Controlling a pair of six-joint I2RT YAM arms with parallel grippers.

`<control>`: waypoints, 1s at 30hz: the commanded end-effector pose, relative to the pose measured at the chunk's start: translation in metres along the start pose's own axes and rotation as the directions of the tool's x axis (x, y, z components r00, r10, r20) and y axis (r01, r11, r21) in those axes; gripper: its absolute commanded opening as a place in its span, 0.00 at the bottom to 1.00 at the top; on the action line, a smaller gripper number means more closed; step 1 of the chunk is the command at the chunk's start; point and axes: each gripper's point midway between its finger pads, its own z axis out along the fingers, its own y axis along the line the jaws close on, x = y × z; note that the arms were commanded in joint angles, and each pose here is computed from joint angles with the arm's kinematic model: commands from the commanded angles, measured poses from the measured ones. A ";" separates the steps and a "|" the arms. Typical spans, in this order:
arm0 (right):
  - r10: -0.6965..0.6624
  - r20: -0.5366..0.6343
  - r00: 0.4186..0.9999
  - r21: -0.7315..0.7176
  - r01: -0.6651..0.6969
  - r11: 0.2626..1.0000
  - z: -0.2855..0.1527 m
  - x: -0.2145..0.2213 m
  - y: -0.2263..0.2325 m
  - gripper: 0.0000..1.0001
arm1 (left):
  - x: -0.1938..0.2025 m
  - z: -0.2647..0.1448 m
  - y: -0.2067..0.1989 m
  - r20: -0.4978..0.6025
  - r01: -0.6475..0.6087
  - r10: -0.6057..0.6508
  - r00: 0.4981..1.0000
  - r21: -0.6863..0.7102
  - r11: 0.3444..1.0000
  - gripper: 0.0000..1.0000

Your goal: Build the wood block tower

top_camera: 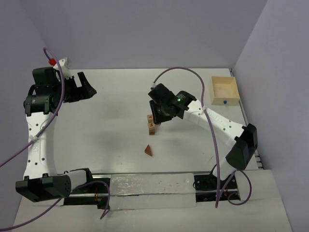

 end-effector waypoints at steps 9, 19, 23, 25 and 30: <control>0.087 -0.052 0.995 0.011 -0.086 0.996 0.031 0.000 0.010 0.00 | -0.022 0.000 0.002 0.062 -0.008 0.008 0.998 -0.013 1.000 0.99; 0.103 -0.054 0.993 0.035 -0.101 0.994 0.048 -0.012 0.006 0.01 | -0.019 0.003 0.004 0.056 -0.007 0.008 0.998 -0.017 1.000 0.99; 0.108 -0.053 0.993 0.041 -0.106 0.993 0.055 -0.019 0.005 0.02 | -0.021 0.005 0.004 0.054 -0.010 0.010 0.998 -0.018 1.000 0.99; 0.113 -0.057 0.992 0.049 -0.110 0.993 0.059 -0.020 0.003 0.02 | -0.021 0.005 0.005 0.054 -0.007 0.008 0.999 -0.018 1.000 0.99; 0.124 -0.067 0.990 0.060 -0.120 0.991 0.063 -0.020 0.000 0.05 | -0.021 0.006 0.005 0.051 -0.007 0.008 0.999 -0.018 1.000 0.99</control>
